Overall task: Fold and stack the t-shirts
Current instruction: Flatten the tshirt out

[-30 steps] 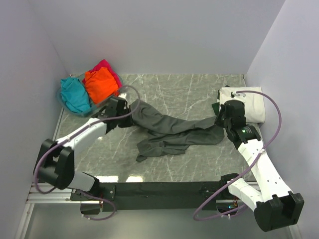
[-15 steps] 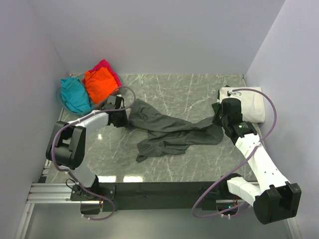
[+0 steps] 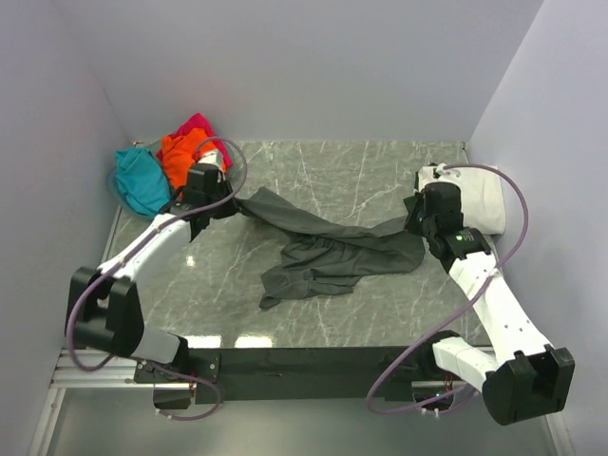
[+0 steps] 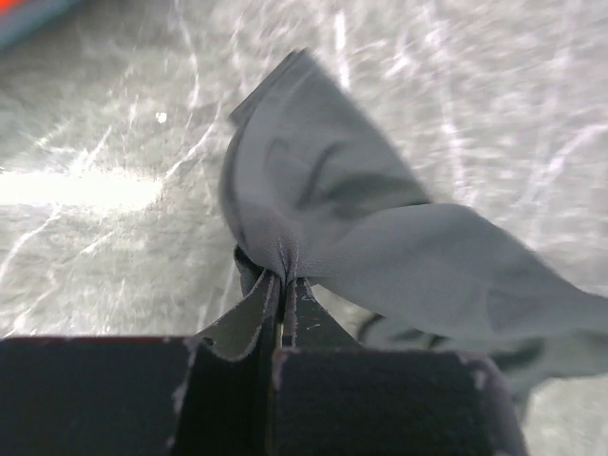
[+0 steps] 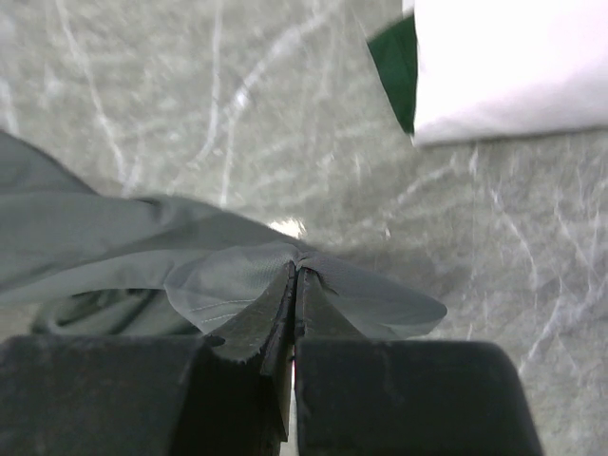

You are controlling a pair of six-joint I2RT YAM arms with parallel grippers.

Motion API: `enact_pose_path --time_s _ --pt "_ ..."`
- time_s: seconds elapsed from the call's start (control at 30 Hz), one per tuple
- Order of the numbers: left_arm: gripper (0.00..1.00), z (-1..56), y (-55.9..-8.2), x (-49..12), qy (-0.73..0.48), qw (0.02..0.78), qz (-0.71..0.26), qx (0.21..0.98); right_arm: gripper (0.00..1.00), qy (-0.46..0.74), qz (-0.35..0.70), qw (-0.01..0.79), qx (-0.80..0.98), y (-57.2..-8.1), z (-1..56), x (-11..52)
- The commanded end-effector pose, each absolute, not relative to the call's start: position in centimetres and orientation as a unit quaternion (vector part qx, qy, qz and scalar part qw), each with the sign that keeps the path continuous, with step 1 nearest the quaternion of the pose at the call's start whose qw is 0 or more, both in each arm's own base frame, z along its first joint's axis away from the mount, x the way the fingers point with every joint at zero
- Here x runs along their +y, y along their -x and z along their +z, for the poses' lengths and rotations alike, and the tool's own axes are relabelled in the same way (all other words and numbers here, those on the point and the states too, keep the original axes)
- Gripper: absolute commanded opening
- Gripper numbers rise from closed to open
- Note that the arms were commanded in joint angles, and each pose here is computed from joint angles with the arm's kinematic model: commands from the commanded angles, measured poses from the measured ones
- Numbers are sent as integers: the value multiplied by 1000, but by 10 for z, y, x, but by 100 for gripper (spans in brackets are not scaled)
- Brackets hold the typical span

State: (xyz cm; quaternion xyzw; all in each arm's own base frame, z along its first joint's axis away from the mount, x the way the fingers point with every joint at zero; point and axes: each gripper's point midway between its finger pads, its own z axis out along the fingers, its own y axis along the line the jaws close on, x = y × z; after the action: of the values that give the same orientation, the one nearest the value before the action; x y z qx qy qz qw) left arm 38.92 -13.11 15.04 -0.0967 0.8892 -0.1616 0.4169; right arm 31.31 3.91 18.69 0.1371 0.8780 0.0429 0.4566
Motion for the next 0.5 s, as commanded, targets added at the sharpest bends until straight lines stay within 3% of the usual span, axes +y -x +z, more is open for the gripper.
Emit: enact_pose_path --time_s 0.0,0.13,0.47 --pt "0 224 -382 -133 80 470 -193 858 0 -137 58 527 837 -324 254 37" --pt "0 289 -357 -132 59 503 -214 835 0 -137 68 562 813 -311 294 34" --pt "0 362 -300 -101 50 554 -201 807 0 -152 71 638 752 -256 380 14"
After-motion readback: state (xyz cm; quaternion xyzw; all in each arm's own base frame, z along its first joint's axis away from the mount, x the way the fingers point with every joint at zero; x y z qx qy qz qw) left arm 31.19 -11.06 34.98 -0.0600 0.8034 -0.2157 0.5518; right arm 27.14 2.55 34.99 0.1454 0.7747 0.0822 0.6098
